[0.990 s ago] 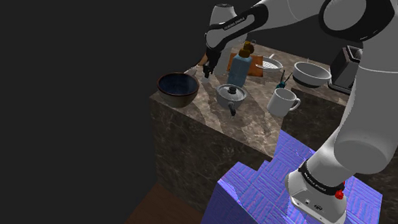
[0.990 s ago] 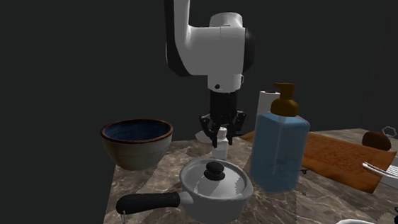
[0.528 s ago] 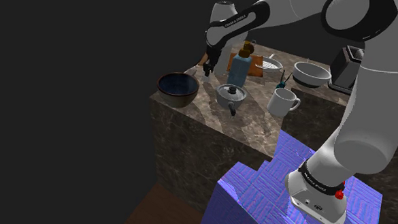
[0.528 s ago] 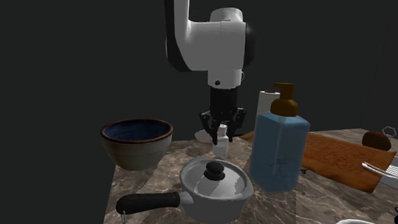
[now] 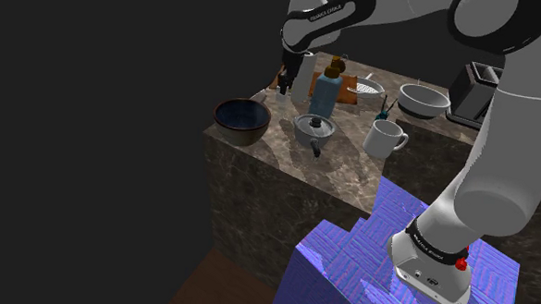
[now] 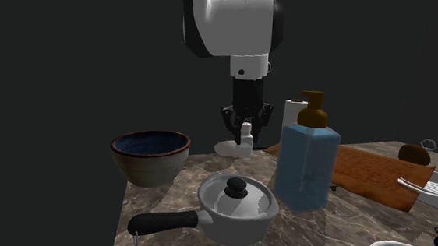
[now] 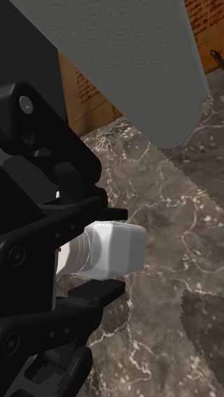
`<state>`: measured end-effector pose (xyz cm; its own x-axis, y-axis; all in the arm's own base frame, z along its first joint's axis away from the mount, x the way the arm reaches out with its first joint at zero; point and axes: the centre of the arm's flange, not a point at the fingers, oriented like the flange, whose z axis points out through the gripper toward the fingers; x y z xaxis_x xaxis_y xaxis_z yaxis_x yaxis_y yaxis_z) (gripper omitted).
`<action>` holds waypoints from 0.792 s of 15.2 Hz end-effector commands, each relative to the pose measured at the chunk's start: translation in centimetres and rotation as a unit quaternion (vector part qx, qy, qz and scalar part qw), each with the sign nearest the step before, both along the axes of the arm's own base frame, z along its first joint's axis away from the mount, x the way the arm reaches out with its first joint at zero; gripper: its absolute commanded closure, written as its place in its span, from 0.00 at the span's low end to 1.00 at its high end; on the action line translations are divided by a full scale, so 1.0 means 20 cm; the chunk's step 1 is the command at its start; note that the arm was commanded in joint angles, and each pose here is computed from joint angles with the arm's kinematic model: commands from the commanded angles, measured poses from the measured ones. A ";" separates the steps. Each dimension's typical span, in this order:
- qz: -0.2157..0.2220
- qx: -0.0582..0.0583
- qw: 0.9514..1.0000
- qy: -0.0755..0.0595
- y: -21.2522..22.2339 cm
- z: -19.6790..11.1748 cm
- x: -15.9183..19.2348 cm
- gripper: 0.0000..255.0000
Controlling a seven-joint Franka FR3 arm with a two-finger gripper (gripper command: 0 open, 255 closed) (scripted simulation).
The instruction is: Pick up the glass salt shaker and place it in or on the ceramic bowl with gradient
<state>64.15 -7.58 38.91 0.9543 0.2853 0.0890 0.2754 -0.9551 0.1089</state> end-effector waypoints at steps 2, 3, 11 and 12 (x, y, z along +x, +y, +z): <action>0.000 0.000 1.000 0.000 0.00 0.09 0.00 1.00; 0.000 0.000 1.000 0.000 0.00 0.11 0.00 1.00; 0.000 0.000 1.000 0.000 0.00 0.32 0.00 1.00; 0.000 0.000 1.000 0.000 0.00 0.35 0.00 1.00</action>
